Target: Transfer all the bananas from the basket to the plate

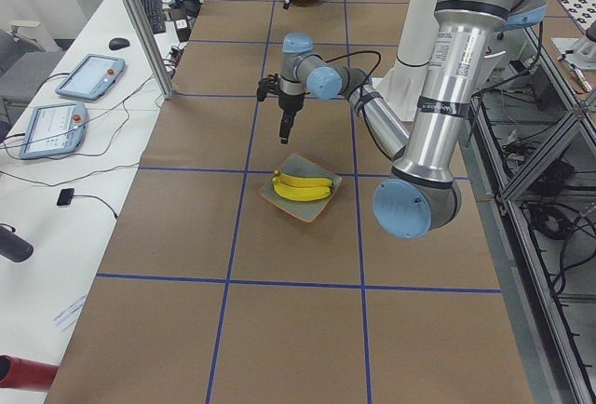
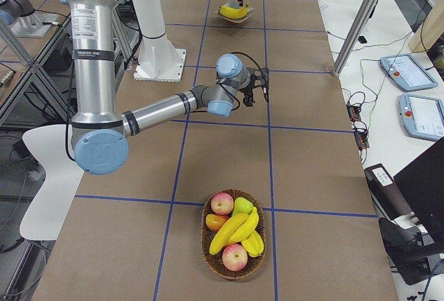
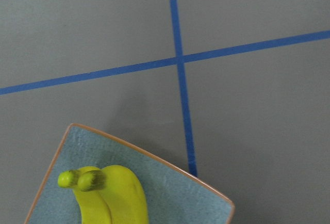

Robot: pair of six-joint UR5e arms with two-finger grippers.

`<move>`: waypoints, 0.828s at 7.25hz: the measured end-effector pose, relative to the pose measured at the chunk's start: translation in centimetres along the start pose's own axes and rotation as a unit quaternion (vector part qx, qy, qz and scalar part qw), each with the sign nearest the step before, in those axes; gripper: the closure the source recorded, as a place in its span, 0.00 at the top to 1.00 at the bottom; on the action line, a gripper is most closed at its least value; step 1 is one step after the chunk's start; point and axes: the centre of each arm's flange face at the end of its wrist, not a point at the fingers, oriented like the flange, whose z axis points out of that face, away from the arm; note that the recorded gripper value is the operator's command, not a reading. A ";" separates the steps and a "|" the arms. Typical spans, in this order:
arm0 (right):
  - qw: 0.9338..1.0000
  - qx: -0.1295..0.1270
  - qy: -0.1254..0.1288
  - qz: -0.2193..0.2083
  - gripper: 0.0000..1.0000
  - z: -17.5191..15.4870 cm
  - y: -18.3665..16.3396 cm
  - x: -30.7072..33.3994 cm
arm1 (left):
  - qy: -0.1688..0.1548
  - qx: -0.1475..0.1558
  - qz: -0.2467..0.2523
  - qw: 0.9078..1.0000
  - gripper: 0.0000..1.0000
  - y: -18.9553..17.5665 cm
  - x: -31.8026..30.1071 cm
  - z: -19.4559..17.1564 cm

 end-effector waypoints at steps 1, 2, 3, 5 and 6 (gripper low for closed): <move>0.999 0.001 0.028 -0.024 1.00 -2.7 -1.1 5.5 | 0.009 0.005 -0.008 1.000 1.00 0.0 0.4 -0.7; 0.997 0.001 0.054 -0.051 1.00 -5.1 -1.8 10.6 | 0.014 0.009 -0.013 1.000 0.99 0.0 0.7 -1.0; 0.993 -0.003 0.081 -0.080 1.00 -7.1 -2.2 15.0 | 0.016 0.009 -0.018 1.000 1.00 0.0 0.8 -1.0; 0.976 -0.025 0.139 -0.167 1.00 -10.6 -1.4 23.6 | 0.017 0.008 -0.024 1.000 1.00 0.0 0.8 -1.0; 0.960 -0.041 0.170 -0.217 1.00 -12.2 0.0 27.6 | 0.017 0.008 -0.025 1.000 1.00 0.1 0.8 -0.9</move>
